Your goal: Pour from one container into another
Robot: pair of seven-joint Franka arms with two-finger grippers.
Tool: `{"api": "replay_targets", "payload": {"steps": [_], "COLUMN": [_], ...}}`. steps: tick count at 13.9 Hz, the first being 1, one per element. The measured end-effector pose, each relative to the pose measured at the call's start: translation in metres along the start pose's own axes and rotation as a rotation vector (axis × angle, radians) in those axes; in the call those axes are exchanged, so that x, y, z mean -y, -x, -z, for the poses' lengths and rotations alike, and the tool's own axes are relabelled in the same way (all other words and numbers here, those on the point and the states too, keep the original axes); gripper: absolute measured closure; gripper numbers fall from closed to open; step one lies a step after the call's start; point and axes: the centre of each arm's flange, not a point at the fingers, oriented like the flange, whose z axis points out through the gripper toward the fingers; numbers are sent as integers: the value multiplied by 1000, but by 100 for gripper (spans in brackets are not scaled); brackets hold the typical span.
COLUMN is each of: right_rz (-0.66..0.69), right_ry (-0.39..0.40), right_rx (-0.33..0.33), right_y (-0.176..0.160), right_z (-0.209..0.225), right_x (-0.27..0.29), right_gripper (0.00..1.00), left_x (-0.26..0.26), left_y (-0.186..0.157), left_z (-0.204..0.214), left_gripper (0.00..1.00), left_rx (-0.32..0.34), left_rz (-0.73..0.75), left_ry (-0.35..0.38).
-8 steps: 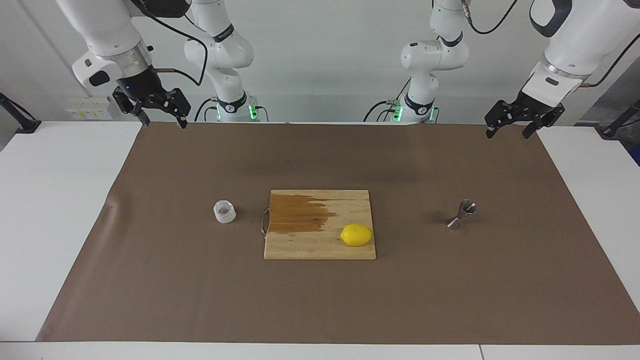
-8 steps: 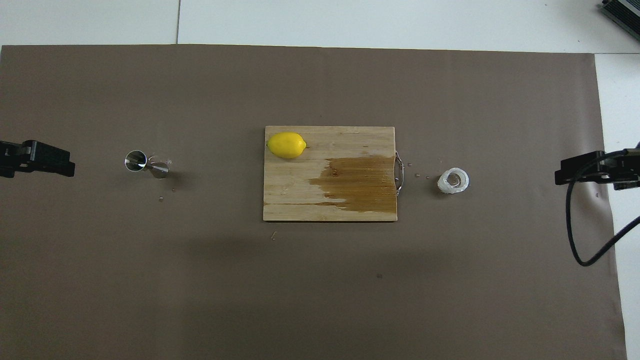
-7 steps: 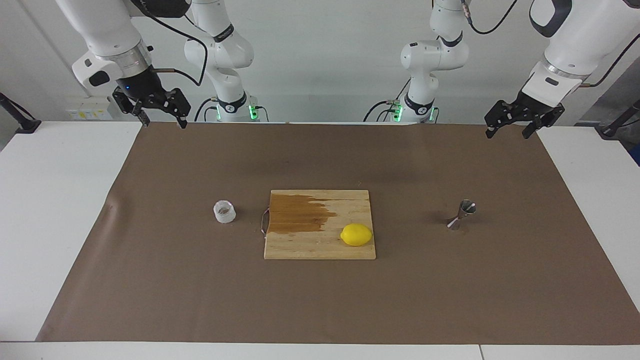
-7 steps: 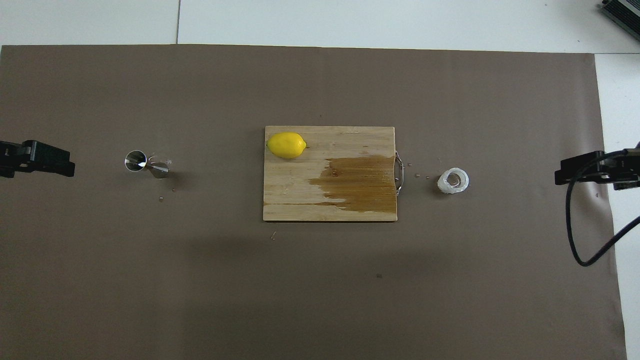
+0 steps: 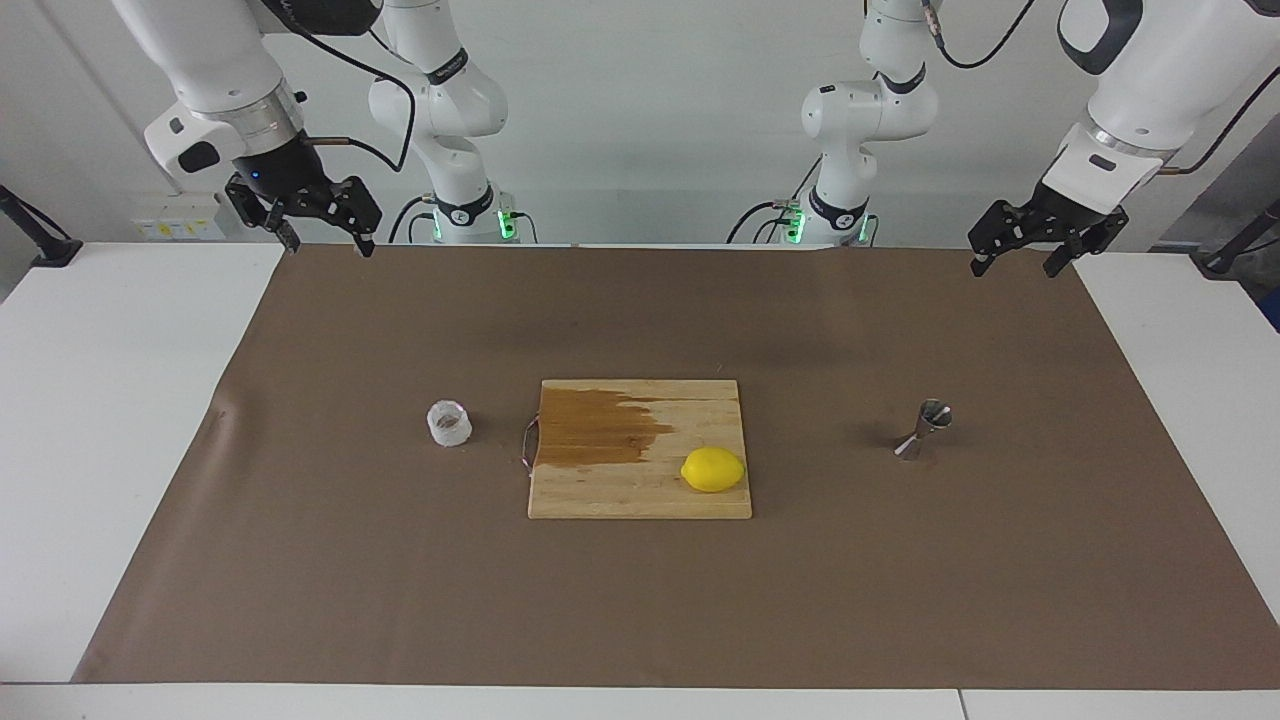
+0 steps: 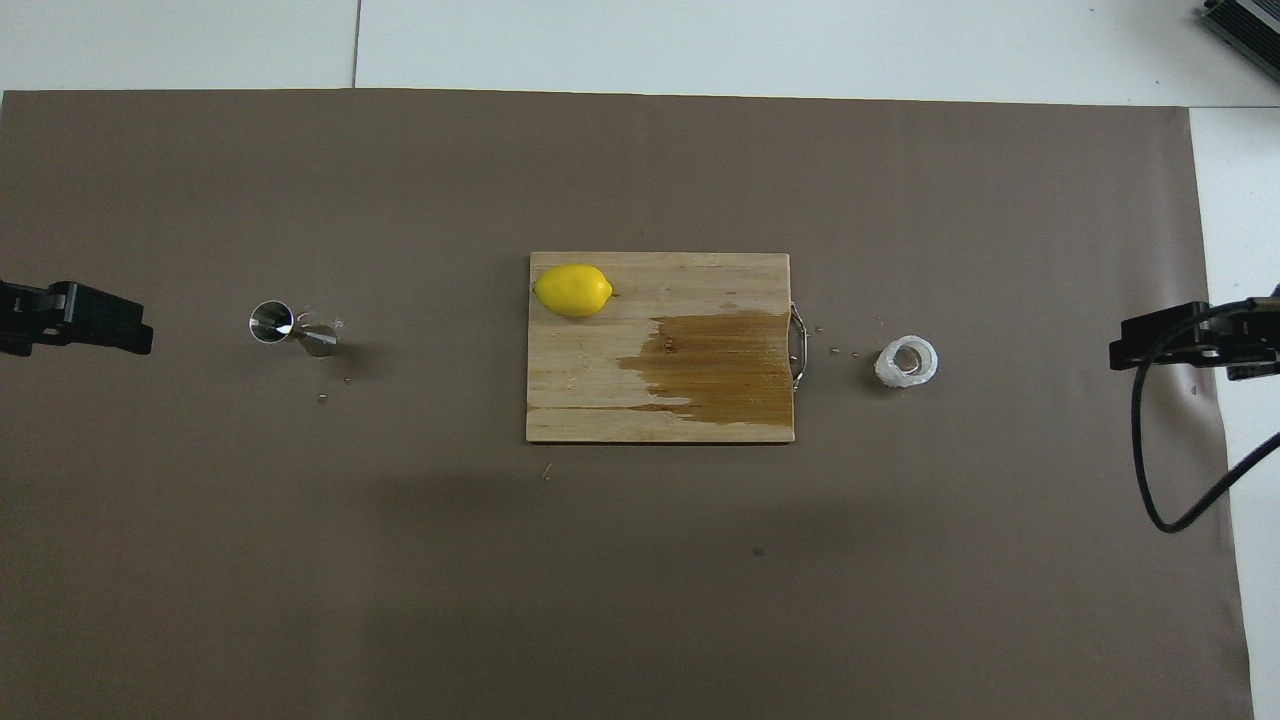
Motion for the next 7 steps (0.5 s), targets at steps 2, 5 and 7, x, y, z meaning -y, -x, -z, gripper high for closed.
{"api": "replay_targets", "payload": {"steps": [2,5,7], "right_rz": [0,0,0], "right_ry": [0,0,0], "right_rx": [0,0,0], "right_y": [0,0,0], "right_z": [0,0,0], "right_x": [0,0,0], "right_gripper": [0,0,0], "left_x": [1,2,13], "left_y": [0,0,-1], "left_z": [0,0,1], "left_gripper": [0,0,0], "left_rx": [1,0,-9], "left_rz": [2,7,35], "left_ry": [0,0,0]}}
